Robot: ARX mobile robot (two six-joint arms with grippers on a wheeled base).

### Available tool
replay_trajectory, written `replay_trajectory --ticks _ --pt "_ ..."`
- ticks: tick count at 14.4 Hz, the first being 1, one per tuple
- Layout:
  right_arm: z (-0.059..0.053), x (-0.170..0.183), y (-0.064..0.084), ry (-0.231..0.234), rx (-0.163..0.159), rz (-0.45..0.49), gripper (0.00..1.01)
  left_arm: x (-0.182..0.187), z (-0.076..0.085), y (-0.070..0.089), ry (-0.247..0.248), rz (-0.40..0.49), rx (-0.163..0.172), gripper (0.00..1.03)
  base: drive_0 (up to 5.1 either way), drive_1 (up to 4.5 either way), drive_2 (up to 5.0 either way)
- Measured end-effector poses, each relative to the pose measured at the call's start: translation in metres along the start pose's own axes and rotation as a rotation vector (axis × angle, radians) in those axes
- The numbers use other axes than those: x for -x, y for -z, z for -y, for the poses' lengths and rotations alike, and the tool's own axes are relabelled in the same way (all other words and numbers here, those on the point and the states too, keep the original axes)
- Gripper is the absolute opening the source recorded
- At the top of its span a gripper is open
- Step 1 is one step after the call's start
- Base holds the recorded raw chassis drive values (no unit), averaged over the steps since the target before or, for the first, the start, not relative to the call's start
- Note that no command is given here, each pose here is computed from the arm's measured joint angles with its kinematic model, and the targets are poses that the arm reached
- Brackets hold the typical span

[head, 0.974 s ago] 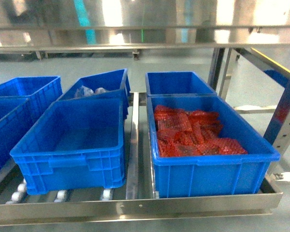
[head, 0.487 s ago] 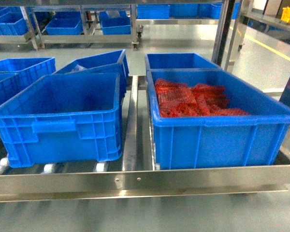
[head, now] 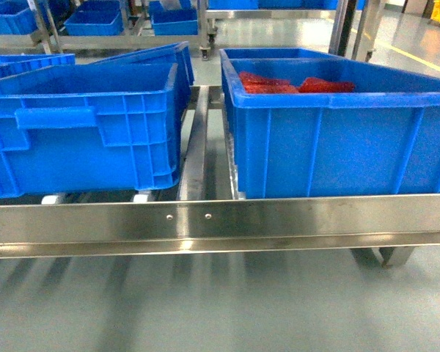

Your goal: Pick blue part to blue bin on bottom shelf

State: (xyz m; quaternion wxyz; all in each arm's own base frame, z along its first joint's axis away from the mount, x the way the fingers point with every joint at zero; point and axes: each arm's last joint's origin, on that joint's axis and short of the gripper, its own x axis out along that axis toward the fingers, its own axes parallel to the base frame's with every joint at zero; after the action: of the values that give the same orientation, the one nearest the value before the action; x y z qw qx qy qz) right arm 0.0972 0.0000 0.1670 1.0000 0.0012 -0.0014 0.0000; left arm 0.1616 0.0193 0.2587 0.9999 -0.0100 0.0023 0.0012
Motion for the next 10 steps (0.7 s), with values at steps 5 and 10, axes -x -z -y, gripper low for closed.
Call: replay_trajectory --ticks 5,10 --pt "0.0000 0.0000 0.0000 0.000 0.000 0.000 0.98 0.0001 0.0000 -0.0003 0.000 0.003 0.000 0.44 0.0 0.00 0.0" --pt "0.0000 0.0000 0.0000 0.000 0.000 0.000 0.98 0.0001 0.0000 -0.0003 0.000 0.003 0.000 0.44 0.0 0.00 0.0"
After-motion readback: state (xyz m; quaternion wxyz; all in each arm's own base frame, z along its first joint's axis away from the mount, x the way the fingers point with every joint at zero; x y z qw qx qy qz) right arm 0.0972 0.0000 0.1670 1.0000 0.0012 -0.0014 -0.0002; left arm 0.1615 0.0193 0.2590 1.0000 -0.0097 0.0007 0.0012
